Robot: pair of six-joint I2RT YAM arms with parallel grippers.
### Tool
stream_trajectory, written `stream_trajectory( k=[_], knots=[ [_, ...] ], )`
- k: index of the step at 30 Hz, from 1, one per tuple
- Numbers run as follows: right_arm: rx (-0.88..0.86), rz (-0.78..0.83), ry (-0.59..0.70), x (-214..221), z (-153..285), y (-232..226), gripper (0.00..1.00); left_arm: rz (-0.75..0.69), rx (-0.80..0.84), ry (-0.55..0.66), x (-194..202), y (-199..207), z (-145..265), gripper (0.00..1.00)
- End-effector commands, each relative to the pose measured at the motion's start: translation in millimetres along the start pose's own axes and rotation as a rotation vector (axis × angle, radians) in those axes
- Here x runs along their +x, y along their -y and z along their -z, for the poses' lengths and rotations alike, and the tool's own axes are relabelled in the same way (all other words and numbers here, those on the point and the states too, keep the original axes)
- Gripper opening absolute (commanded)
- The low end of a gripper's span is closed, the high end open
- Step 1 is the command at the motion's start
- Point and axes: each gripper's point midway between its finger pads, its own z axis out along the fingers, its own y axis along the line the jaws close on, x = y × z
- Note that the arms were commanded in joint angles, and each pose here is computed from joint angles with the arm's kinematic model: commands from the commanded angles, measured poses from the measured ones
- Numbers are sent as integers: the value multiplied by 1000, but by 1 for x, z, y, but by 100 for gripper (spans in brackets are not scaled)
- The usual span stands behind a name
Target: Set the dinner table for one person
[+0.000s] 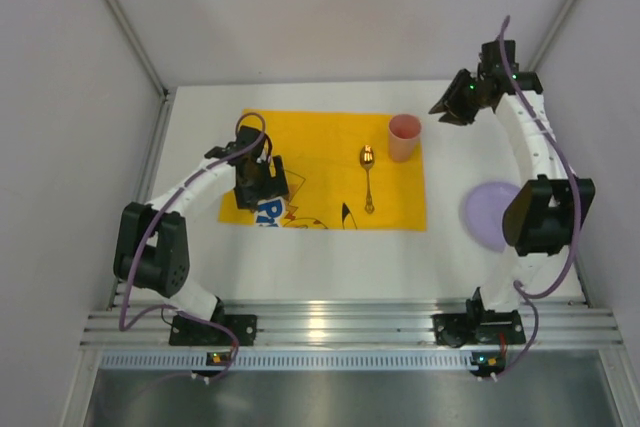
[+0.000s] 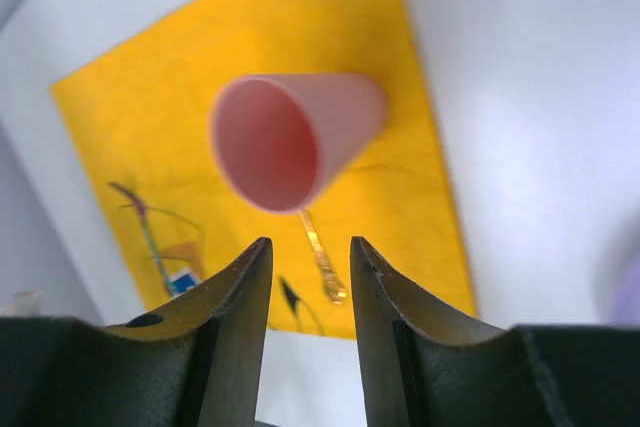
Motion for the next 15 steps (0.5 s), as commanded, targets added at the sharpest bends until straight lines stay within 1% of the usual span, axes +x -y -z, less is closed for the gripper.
stream_trajectory(
  k=[1,2,3,5,6,10,12,15],
  knots=[
    [224,15,113,-8,30,70,38,1,14,66,-14,8,18,89],
    [281,14,110,-2,33,87,39,2,14,66,-14,8,19,89],
    [397,8,89,11,39,121,40,4,15,67,-13,8,19,89],
    [478,-1,47,27,39,149,44,0,19,66,-11,10,20,89],
    [524,-15,1,43,36,171,44,-1,21,66,-9,10,20,89],
    [588,-30,-98,70,22,202,44,-8,27,59,-2,12,20,89],
    [597,-31,-129,77,12,211,43,-13,32,58,-1,14,22,89],
    [609,-31,-143,79,2,218,43,-27,35,59,2,15,25,89]
  ],
)
